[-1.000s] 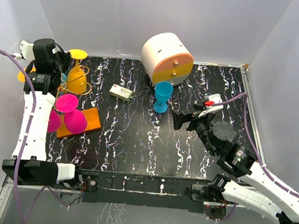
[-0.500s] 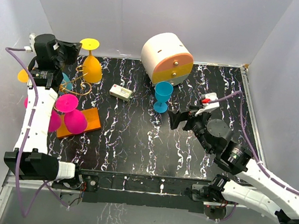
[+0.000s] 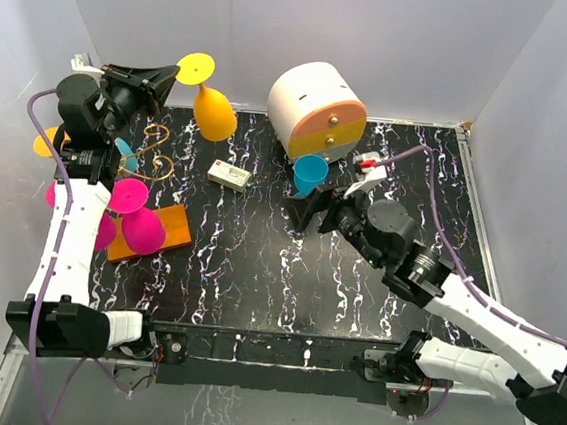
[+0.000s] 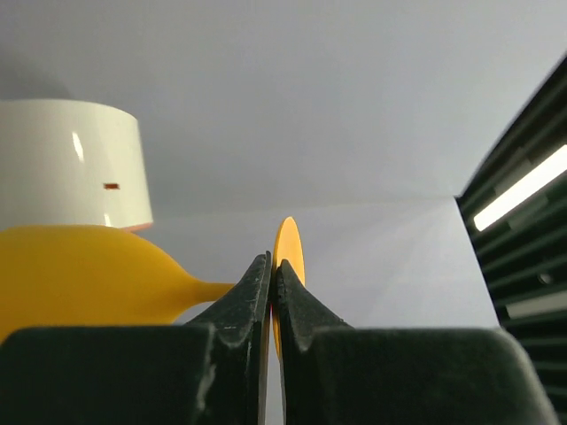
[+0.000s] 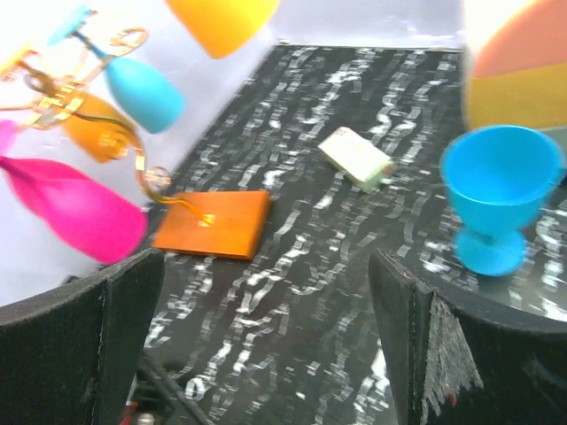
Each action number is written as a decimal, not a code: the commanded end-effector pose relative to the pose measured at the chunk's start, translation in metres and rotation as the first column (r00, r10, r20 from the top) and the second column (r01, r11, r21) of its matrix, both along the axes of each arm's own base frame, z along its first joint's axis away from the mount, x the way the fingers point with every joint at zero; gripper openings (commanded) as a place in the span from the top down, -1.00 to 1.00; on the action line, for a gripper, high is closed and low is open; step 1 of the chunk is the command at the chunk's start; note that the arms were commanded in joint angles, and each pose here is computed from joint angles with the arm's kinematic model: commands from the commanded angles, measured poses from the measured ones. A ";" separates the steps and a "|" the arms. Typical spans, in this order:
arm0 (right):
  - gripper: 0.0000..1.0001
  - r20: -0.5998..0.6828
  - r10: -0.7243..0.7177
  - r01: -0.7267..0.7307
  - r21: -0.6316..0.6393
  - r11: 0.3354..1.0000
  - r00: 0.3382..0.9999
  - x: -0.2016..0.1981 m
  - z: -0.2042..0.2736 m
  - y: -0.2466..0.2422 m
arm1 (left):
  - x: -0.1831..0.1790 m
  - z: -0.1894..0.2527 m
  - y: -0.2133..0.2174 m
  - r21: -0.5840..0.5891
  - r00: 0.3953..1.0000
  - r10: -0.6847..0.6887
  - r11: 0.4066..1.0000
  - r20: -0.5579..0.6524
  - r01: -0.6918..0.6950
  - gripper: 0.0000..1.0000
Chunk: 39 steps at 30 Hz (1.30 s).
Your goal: Take the wine glass off the wine glass rack
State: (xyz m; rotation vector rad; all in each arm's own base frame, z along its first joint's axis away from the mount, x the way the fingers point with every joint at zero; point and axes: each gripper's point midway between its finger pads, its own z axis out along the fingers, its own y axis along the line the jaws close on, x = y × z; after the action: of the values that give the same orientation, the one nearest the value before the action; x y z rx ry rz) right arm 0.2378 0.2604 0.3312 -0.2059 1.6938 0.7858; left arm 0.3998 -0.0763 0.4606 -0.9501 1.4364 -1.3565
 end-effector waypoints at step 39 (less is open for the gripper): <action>0.19 0.510 0.445 -0.642 0.734 0.221 0.737 -0.019 0.195 0.071 | -0.160 0.099 -0.036 -0.225 0.841 -0.265 0.886 0.471 0.406 1.00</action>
State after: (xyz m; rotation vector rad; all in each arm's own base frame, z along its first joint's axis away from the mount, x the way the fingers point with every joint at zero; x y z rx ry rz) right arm 0.2452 0.3550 0.4822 -0.0911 0.9650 1.9656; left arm 0.2596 -0.1101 0.5512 -0.6094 1.1164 -1.9535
